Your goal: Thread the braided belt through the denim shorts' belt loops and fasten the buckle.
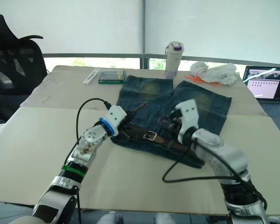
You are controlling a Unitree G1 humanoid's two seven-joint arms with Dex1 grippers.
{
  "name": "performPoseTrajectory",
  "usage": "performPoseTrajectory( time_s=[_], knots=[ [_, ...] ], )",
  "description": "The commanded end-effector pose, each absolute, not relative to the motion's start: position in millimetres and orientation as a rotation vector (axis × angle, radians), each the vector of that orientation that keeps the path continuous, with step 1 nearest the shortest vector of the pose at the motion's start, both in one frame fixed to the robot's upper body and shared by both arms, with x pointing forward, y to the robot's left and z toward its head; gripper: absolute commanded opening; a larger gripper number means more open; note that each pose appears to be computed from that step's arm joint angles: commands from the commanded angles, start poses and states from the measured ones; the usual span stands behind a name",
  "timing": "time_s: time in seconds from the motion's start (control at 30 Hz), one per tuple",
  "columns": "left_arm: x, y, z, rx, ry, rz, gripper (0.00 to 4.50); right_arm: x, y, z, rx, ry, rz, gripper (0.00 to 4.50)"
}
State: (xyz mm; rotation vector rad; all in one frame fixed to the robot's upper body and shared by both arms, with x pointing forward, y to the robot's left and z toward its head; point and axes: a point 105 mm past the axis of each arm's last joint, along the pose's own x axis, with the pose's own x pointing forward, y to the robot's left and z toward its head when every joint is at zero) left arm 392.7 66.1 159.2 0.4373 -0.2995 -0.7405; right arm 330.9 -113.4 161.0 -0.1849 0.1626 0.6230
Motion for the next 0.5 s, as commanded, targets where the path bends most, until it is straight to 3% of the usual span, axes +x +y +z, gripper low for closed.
performPoseTrajectory(
  time_s=[0.03, 0.5],
  knots=[
    [393, 67, 175, 0.449, -0.348, -0.744, 0.0, 325, -100, 153, -0.36, 0.12, 0.681, 2.62],
    [384, 61, 168, 0.661, -0.385, -0.836, 0.0, 328, -115, 118, -0.526, 0.248, 0.65, 2.62]
  ],
)
